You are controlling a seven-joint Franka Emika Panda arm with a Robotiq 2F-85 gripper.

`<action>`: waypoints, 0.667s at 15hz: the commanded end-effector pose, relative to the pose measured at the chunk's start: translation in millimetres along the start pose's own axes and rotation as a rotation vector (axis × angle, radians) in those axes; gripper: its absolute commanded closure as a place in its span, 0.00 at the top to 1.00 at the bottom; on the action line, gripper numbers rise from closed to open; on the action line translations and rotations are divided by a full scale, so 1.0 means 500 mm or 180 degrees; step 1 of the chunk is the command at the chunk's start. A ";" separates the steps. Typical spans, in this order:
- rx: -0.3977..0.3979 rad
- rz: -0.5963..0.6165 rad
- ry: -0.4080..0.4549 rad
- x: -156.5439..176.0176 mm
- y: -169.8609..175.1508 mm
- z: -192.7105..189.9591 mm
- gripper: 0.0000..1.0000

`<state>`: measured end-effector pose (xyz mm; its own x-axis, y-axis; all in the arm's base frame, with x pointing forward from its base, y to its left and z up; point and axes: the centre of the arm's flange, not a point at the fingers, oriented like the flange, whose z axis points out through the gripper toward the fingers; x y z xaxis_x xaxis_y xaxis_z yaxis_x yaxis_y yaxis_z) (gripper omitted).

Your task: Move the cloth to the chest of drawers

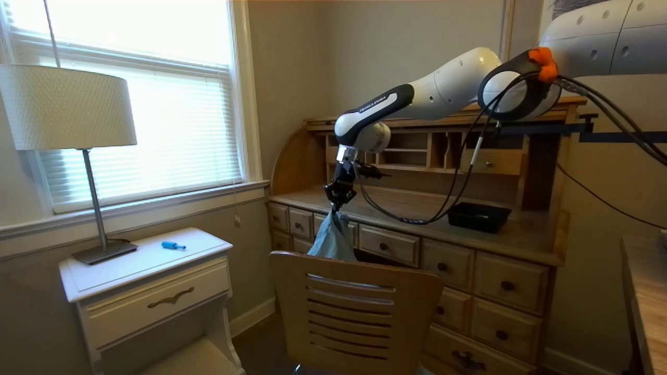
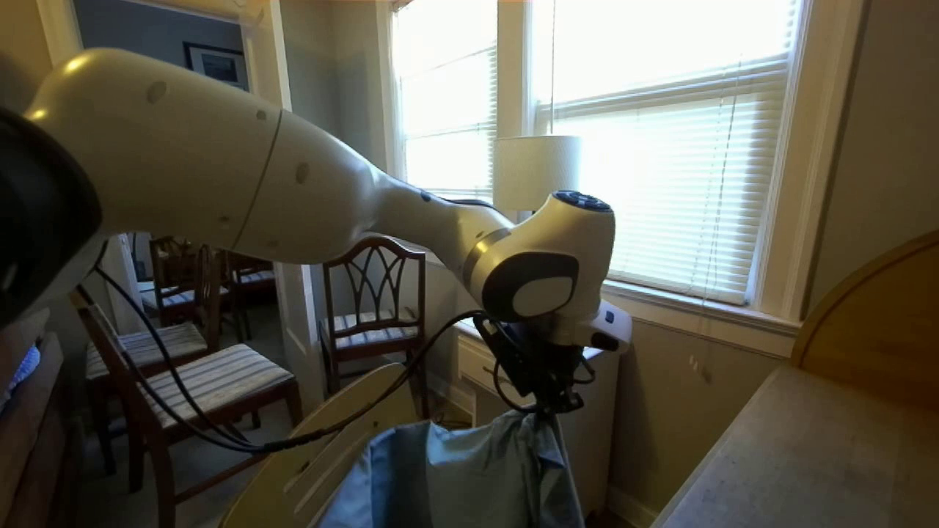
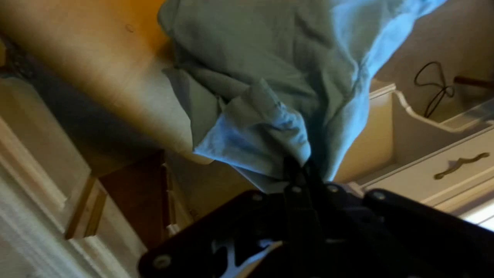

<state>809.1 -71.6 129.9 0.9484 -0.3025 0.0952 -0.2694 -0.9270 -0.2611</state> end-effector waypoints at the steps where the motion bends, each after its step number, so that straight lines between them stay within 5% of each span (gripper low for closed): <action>1: -0.0108 0.0102 0.0064 0.006 0.006 -0.010 0.01; 7: -0.0187 0.0121 0.0124 0.006 0.021 -0.011 0.01; 10: -0.0461 0.0208 0.0612 0.034 0.101 -0.084 0.01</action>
<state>811.6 -94.5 136.3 0.9221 -0.3554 0.1532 -0.3248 -0.9259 -0.1931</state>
